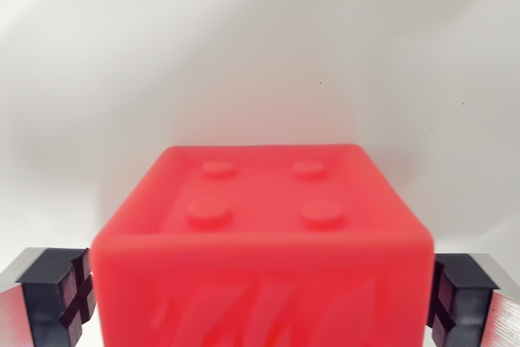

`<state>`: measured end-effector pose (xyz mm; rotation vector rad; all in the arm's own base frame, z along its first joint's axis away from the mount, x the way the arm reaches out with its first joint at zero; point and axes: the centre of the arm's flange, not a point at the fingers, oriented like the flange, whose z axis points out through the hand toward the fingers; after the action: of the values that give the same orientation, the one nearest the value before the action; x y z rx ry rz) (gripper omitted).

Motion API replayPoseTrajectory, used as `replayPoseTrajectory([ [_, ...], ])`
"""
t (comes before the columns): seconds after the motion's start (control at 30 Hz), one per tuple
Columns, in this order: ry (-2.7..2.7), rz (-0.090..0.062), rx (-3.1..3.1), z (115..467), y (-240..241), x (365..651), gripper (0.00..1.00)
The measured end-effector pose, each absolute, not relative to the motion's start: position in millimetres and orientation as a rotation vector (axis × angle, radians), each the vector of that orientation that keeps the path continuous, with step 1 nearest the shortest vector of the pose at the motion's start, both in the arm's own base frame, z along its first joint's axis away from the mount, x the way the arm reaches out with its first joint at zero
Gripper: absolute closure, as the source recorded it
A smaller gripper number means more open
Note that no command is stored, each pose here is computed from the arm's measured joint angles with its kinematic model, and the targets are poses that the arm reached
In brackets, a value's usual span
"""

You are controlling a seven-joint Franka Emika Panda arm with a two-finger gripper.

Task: Destack cube

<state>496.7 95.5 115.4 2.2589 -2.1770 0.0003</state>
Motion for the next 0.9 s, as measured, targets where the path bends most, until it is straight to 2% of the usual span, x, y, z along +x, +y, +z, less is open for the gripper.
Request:
replayPoseTrajectory([
  [0.33, -2.179, 0.001, 2.260, 120, 96, 497, 0.00],
  [0.9, -2.183, 0.001, 2.262, 164, 96, 498, 0.00],
])
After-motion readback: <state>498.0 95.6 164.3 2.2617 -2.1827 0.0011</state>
